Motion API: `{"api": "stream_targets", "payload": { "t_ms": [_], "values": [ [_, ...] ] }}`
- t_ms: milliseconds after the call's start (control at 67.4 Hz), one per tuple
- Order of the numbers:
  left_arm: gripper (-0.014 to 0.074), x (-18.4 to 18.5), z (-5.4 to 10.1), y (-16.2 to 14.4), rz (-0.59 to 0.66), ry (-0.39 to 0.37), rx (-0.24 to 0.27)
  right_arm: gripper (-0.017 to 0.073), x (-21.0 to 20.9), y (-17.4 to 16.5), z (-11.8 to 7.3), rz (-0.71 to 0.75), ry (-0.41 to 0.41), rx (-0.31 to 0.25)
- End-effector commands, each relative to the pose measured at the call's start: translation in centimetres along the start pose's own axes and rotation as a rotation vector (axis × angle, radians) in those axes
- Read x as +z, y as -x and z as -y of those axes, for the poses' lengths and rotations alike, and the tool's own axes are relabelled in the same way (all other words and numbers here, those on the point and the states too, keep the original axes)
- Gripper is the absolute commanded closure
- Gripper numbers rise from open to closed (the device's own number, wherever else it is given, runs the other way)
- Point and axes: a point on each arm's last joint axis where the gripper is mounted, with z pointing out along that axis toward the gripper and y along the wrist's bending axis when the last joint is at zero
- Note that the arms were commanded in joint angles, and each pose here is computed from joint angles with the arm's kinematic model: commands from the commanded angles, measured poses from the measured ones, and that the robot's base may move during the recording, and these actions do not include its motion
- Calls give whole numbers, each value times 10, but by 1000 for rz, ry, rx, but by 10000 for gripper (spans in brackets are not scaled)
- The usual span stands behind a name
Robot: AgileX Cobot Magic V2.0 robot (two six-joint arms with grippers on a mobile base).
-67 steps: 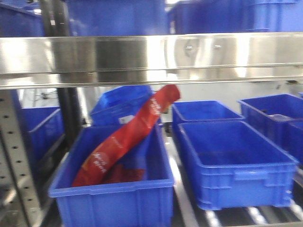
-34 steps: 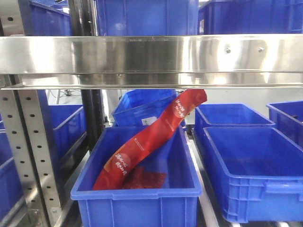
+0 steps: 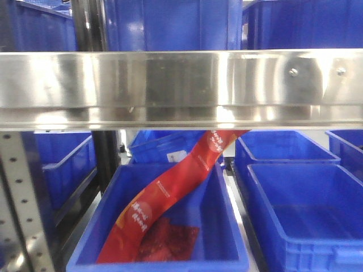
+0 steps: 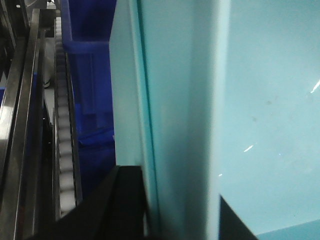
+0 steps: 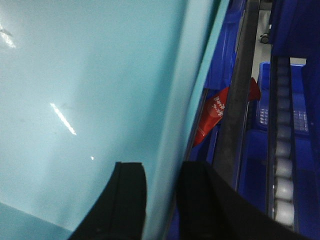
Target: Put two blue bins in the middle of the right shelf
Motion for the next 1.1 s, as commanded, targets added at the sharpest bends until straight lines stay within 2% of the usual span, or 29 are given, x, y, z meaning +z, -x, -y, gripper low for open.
{"api": "stream_targets", "payload": {
  "t_ms": [0, 578, 1083],
  "values": [
    [705, -17, 6, 22, 214, -58, -49, 713, -10, 8, -3, 73, 21, -28],
    [705, -17, 6, 22, 215, -56, -50, 713, -10, 8, -3, 73, 21, -28],
    [705, -17, 4, 22, 217, -31, -26, 713, -10, 8, -3, 73, 21, -28]
  ]
}}
